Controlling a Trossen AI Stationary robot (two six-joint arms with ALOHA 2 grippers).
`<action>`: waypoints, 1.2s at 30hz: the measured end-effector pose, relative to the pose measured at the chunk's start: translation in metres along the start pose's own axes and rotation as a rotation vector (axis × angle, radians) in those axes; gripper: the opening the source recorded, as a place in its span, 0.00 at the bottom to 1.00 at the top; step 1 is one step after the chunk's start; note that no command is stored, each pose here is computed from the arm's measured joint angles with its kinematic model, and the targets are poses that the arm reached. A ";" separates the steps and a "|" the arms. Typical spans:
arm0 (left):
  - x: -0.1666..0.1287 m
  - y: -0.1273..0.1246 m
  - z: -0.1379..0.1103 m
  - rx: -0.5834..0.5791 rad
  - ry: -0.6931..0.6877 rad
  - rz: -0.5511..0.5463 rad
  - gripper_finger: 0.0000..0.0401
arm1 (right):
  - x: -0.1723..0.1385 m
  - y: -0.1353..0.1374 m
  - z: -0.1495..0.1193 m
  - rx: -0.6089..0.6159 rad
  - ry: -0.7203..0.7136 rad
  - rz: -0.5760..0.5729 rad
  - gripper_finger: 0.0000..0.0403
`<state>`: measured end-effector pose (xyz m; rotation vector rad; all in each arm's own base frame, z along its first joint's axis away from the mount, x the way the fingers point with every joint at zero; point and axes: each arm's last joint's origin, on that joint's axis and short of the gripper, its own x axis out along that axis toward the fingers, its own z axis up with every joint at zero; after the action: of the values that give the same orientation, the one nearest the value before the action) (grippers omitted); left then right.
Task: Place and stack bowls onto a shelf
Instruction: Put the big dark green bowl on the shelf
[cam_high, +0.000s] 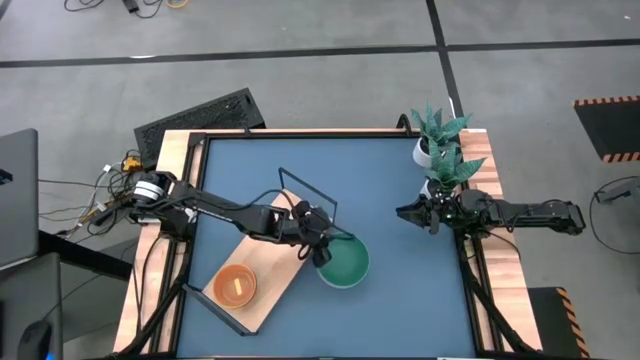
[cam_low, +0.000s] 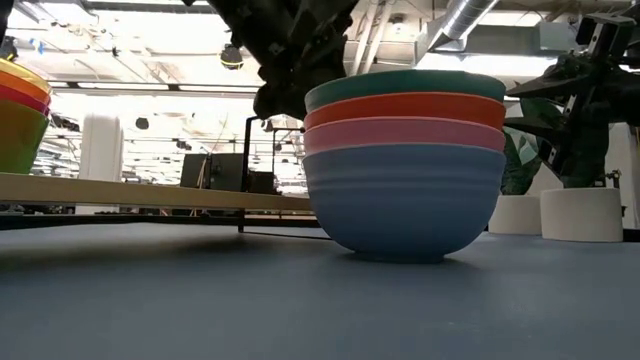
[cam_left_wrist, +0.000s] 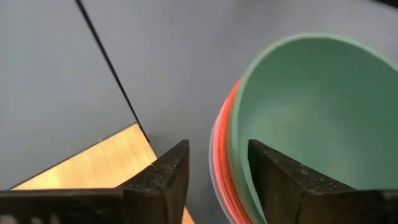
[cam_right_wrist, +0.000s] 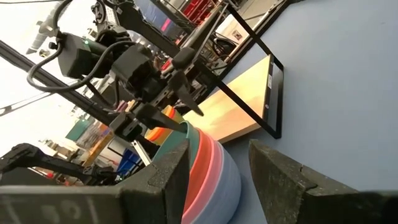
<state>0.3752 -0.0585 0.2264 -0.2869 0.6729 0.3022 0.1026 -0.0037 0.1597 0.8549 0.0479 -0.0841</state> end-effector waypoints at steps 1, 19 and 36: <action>0.000 0.000 -0.001 0.008 0.006 -0.002 0.34 | 0.000 0.000 0.000 0.000 0.000 0.000 0.47; -0.008 -0.009 0.018 0.001 -0.039 -0.056 0.00 | 0.000 0.000 0.000 0.001 0.000 0.000 0.47; -0.069 0.004 0.046 -0.245 0.253 0.253 0.00 | 0.000 0.000 0.000 0.003 0.000 0.000 0.47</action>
<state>0.3484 -0.0507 0.3048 -0.4801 0.9259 0.5987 0.1027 -0.0037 0.1597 0.8579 0.0481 -0.0843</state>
